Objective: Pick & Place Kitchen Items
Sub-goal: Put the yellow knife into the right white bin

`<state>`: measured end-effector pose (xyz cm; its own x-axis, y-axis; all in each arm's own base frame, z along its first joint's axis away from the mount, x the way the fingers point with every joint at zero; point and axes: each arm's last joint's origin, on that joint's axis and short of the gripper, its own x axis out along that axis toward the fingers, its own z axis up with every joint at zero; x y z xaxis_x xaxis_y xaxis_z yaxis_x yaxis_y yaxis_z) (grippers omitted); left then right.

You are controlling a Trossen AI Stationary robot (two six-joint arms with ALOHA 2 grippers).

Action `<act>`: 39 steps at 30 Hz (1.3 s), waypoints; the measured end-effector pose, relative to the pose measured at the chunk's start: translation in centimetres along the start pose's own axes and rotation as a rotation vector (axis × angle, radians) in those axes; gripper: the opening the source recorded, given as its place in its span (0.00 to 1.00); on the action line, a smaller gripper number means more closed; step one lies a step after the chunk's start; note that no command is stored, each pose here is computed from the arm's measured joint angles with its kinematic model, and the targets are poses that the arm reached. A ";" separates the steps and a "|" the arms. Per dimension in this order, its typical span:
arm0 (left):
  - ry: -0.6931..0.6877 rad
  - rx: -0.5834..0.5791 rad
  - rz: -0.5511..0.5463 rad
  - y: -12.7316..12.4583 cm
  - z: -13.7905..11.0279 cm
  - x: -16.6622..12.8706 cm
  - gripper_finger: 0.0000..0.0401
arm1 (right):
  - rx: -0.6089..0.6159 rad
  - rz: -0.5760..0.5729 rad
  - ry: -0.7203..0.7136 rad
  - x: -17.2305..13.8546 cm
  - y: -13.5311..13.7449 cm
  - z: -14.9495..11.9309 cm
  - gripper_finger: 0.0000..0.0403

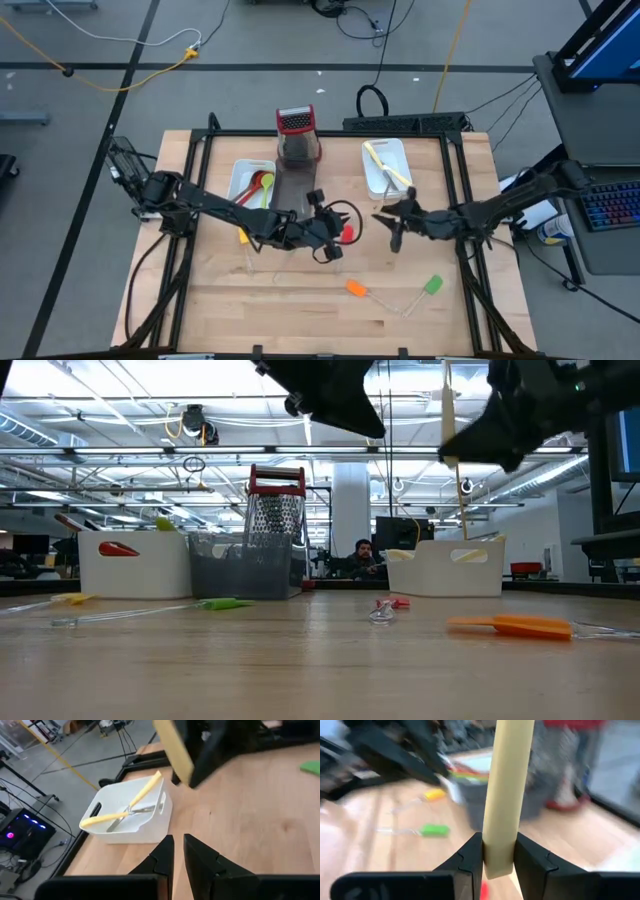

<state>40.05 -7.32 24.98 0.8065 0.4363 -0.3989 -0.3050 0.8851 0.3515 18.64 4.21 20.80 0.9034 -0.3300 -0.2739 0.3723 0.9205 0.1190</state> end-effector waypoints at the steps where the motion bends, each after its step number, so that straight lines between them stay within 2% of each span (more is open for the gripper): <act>1: 0.011 0.008 -0.001 0.0 -0.1 0.0 0.11 | 0.024 -0.018 0.021 -0.3 -0.5 0.0 0.20; 4: 0.043 -0.006 -0.028 0.4 -0.2 -0.5 0.11 | 0.103 -0.075 0.062 -0.9 -2.0 0.0 0.20; 7: 0.070 -0.030 -0.082 1.4 0.3 -1.8 0.12 | 0.132 -0.123 0.143 -1.2 -3.2 0.5 0.19; 13: 0.038 -0.058 -0.115 3.6 2.0 -4.8 0.12 | 0.163 -0.257 0.313 -1.6 -4.3 5.2 0.19; 17: 0.010 -0.074 -0.099 5.1 2.8 -6.5 0.12 | 0.189 -0.393 0.536 -0.8 -5.3 7.4 0.19; 19: 0.010 -0.075 -0.091 5.5 3.0 -7.0 0.12 | 0.203 -0.462 0.679 0.0 -6.2 7.5 0.19; 23: 0.013 -0.079 -0.091 6.0 3.0 -7.6 0.12 | 0.296 -0.518 0.897 1.8 -8.1 7.4 0.20; 27: 0.055 -0.065 -0.093 5.9 2.6 -7.5 0.12 | 0.374 -0.501 1.051 3.3 -10.3 6.4 0.20; 31: 0.117 -0.063 -0.092 5.8 1.9 -7.5 0.12 | 0.464 -0.437 1.153 4.3 -12.4 5.7 0.20; 39: 0.157 -0.070 -0.089 5.8 1.4 -7.5 0.12 | 0.636 -0.337 1.243 4.6 -15.2 4.9 0.21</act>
<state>32.93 -5.71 31.24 0.7447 0.3704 -0.5552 -0.2746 0.9282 0.2510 18.13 -12.35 22.45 0.1100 0.1892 -0.9758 0.8569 0.4794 0.1896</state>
